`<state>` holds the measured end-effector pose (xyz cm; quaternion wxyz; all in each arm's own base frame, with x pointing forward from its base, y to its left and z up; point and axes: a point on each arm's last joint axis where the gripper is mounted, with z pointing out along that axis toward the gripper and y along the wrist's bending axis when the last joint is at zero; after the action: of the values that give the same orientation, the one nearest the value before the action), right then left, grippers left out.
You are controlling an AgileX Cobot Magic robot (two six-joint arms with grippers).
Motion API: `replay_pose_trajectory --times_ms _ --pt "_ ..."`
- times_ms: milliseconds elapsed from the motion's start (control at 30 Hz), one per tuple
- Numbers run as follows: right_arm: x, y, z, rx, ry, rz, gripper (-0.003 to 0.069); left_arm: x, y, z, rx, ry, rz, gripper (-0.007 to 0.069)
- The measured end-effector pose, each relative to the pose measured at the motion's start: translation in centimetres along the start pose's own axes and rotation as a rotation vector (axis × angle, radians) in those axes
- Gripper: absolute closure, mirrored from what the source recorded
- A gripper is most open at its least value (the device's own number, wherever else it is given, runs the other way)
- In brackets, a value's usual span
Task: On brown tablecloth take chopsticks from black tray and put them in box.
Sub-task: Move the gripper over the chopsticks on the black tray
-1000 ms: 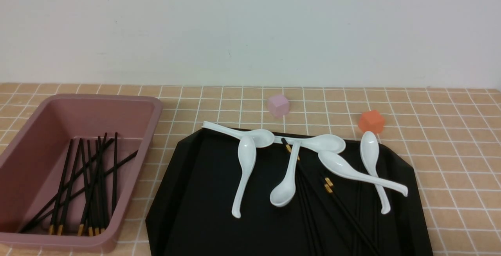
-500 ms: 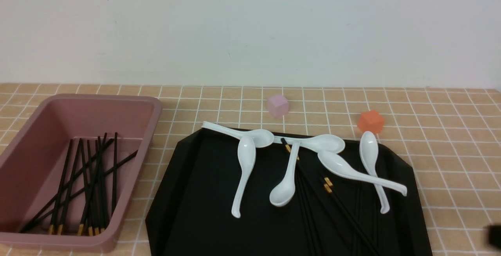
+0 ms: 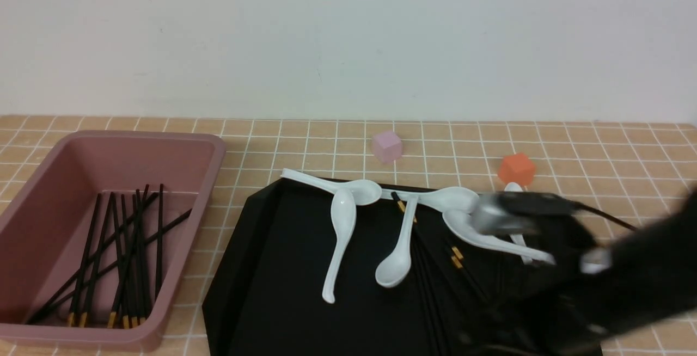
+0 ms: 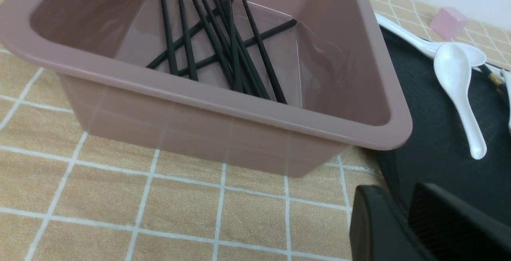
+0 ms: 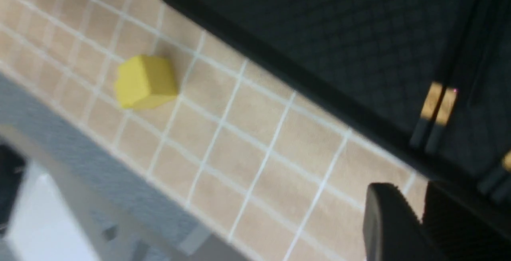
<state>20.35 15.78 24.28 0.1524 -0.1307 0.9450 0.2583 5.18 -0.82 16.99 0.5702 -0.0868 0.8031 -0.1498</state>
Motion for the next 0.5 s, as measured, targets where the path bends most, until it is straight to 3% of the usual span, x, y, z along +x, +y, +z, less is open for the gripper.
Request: replay_pose_trajectory --times_ms 233,500 --pt "-3.7 0.4 3.9 0.138 0.081 0.020 0.0340 0.0 0.0 0.0 0.000 0.000 0.001 0.0469" --pt "-4.3 -1.1 8.7 0.194 0.191 0.073 0.0319 0.0 0.0 0.0 0.000 0.001 0.001 0.0460"
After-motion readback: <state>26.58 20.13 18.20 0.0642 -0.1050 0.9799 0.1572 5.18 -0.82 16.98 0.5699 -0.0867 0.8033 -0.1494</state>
